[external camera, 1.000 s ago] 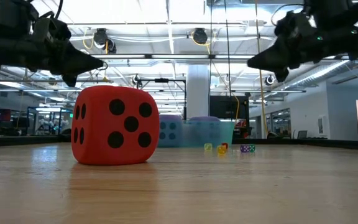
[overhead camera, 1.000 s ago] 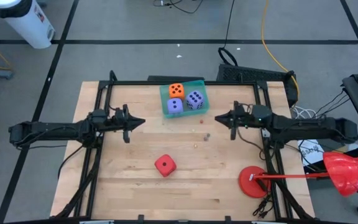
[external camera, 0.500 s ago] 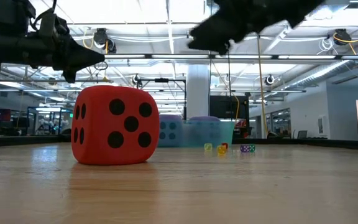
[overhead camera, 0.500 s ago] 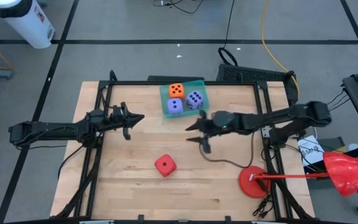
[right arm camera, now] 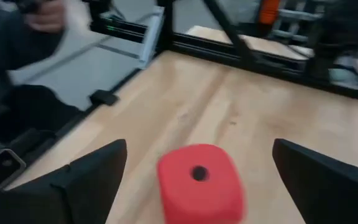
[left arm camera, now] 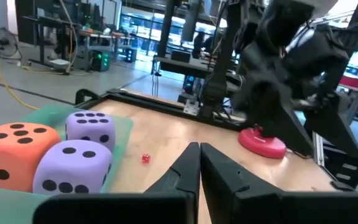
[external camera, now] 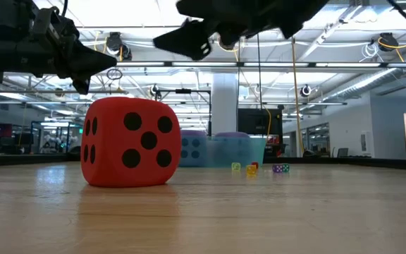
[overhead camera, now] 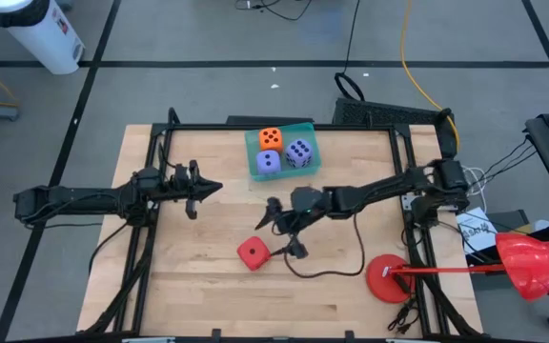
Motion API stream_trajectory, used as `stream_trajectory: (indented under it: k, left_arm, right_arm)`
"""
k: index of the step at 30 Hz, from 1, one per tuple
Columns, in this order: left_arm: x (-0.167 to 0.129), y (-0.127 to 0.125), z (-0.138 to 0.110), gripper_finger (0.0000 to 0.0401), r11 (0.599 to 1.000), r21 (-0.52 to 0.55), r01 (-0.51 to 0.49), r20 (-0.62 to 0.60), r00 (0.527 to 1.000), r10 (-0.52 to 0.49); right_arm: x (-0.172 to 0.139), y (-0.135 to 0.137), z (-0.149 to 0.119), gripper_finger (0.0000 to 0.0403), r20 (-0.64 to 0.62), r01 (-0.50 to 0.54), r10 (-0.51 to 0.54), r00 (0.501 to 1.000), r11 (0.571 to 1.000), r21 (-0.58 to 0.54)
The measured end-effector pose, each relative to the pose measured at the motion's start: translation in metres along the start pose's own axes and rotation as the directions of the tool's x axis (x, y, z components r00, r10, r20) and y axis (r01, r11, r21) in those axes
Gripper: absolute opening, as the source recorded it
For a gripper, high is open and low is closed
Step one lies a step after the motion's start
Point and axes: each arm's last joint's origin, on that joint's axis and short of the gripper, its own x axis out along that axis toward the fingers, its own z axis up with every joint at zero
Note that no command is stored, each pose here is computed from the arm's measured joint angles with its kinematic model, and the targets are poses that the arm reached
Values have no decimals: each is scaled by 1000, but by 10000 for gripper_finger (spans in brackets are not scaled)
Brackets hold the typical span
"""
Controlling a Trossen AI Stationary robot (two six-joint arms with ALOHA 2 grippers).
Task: Pick & Place Dice
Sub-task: Put the big red dice into the green bin
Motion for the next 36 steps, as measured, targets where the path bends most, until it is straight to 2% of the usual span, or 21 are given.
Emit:
stream_trajectory:
  k: [6, 14, 19, 21, 26, 30, 36]
  left_arm:
    - [0, 0, -1, 4, 1000, -4, -3, -10, 1000, 3]
    - [0, 1, -2, 22, 999, -6, -32, -18, 999, 32]
    - [0, 2, -4, 9, 999, -8, -36, -32, 999, 35]
    - [0, 2, -4, 4, 999, -4, -37, -36, 999, 37]
    - [0, 2, -4, 17, 999, -4, -37, -38, 999, 37]
    - [0, 2, -4, 24, 999, -8, -37, -38, 999, 37]
    - [0, 2, -4, 7, 999, -8, -37, -38, 999, 37]
  right_arm:
    - [29, -14, -19, 400, 25, -125, 123, 992, 991, 54]
    - [65, -24, -34, 400, -1, -209, 210, 978, 975, 73]
    - [70, -26, -41, 400, -49, -200, 204, 978, 976, 83]
    - [69, -27, -41, 400, -61, -164, 168, 984, 984, 71]
    - [70, -28, -42, 400, -77, -138, 141, 987, 990, 34]
    - [69, -26, -47, 400, -131, -146, 151, 980, 988, 46]
    - [68, -24, -49, 400, -159, -153, 155, 975, 988, 25]
